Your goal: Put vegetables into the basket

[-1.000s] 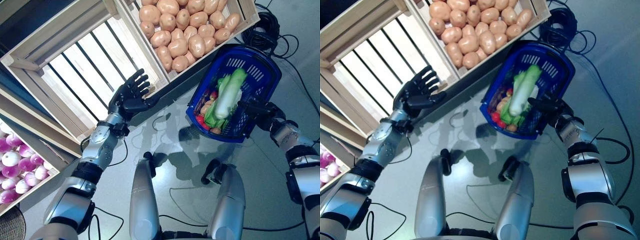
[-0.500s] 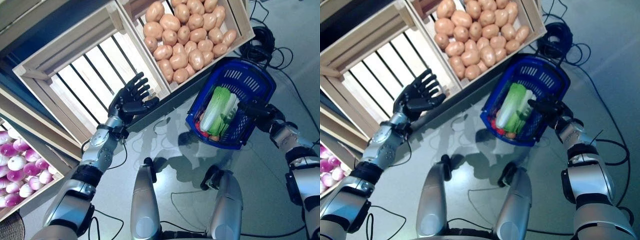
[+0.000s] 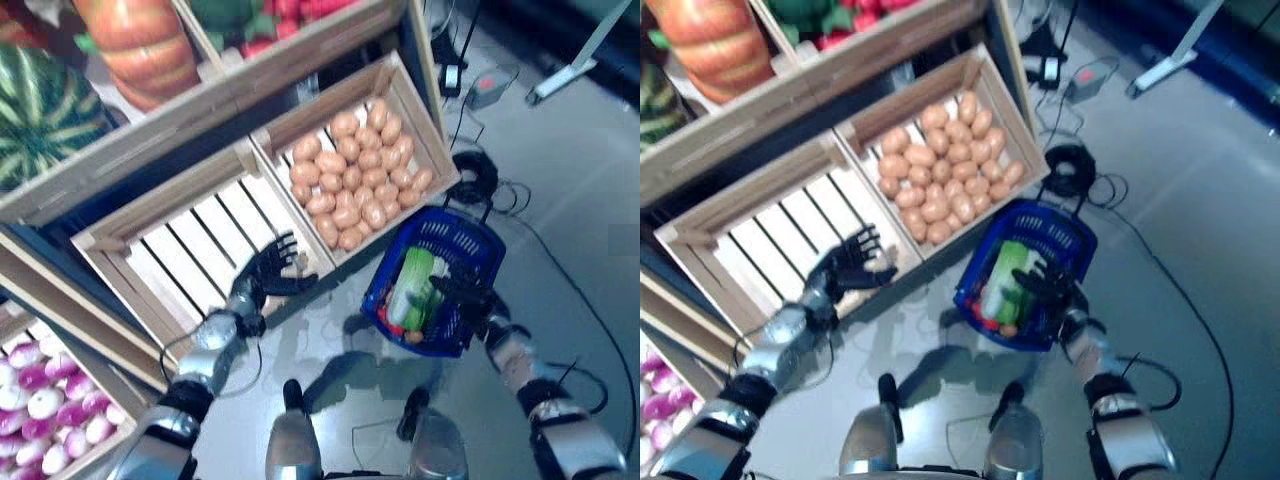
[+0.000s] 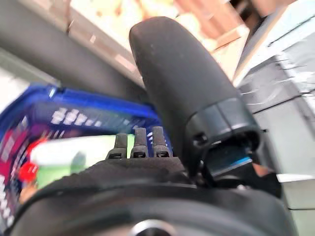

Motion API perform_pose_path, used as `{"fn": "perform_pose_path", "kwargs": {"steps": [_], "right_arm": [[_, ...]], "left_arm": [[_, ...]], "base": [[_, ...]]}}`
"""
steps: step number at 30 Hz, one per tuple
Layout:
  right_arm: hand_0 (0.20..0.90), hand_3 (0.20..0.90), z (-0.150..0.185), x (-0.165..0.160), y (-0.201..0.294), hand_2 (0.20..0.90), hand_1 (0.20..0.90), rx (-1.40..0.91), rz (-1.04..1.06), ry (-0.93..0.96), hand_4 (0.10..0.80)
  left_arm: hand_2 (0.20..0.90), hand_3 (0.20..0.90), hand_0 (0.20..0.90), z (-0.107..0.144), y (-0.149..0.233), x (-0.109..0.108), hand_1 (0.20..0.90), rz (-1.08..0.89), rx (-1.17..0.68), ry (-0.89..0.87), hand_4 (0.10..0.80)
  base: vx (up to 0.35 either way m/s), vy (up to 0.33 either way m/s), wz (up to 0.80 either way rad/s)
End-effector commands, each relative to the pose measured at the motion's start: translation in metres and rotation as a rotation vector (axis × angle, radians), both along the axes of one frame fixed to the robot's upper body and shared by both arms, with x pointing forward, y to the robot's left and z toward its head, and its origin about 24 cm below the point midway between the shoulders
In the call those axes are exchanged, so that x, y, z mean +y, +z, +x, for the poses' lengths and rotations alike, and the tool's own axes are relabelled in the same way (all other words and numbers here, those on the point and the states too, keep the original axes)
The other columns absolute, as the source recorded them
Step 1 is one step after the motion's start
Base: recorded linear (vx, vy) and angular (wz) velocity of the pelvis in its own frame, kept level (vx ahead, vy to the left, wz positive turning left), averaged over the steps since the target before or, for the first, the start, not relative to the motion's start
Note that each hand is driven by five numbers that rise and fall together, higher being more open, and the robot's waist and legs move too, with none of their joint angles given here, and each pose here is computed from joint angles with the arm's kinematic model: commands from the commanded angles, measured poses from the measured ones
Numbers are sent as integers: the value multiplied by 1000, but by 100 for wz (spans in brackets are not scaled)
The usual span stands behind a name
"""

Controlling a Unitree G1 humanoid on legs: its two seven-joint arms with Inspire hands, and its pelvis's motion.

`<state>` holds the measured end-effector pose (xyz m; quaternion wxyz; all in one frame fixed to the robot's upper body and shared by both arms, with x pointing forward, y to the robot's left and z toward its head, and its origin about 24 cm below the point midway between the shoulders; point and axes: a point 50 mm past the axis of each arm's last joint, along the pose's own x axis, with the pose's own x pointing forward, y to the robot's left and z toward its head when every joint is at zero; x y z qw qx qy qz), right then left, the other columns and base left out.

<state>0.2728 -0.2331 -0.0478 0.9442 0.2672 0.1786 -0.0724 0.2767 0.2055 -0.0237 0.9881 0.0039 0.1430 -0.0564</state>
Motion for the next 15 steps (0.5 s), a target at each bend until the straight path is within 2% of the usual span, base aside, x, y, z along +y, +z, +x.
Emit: {"fn": "perform_pose_path", "kwargs": {"steps": [1,3,9,15], "right_arm": [[900,900,8,11,16,900,900,-157,-42,-20,800],[900,900,-13,29,-2,900,900,-127,-40,39,800],[900,900,-49,62,-31,900,900,-18,19,182,800],[900,900,-71,83,-49,900,900,74,98,203,800]], "left_arm": [[900,900,900,-5,-4,1,900,80,-51,10,800],[900,900,900,-23,-22,-1,900,128,-10,-3,800],[900,900,900,-51,-50,-2,900,189,94,3,800],[900,900,900,-71,-73,-9,900,183,207,31,800]], "base": [[148,5,-4],[93,-5,-3],[60,-22,-4],[28,-9,-2]]}}
